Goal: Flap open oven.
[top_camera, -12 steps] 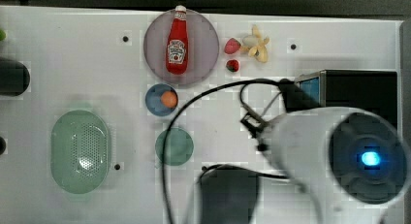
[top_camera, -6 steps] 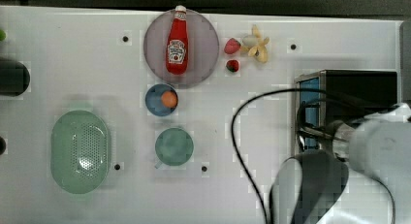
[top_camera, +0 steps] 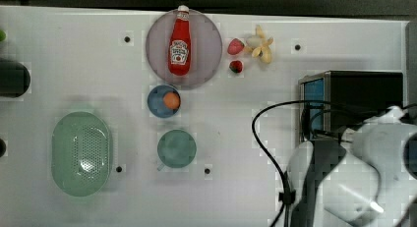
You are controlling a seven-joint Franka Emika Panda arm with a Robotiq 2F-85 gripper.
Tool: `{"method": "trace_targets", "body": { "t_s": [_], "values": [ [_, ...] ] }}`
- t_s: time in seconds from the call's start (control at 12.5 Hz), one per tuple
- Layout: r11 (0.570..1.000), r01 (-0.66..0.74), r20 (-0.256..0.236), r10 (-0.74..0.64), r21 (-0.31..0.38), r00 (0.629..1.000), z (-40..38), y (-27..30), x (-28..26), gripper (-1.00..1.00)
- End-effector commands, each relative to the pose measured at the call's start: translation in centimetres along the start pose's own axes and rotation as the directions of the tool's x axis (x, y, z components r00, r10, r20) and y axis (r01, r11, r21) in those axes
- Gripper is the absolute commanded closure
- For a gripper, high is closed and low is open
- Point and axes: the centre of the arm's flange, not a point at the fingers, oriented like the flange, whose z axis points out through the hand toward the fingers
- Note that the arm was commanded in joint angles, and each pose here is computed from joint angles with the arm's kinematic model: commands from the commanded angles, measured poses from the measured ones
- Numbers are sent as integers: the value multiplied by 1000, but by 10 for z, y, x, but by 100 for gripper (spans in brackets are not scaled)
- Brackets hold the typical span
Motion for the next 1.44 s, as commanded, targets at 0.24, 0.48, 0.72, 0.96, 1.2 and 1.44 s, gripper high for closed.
{"method": "trace_targets", "body": {
  "t_s": [0.24, 0.48, 0.72, 0.96, 1.2, 1.44],
  "values": [
    [996, 74, -42, -76, -42, 996, 34, -8, 8, 65],
    [995, 83, -31, -85, -54, 996, 55, -12, 10, 65],
    [991, 114, -29, -116, -67, 993, 63, -25, 16, 65],
    [979, 158, 3, -159, -127, 987, 66, -48, 20, 65],
    [966, 144, 28, -141, -215, 990, 72, -75, 22, 65],
    [953, 155, 43, -149, -261, 988, 82, -106, 20, 65]
  ]
}}
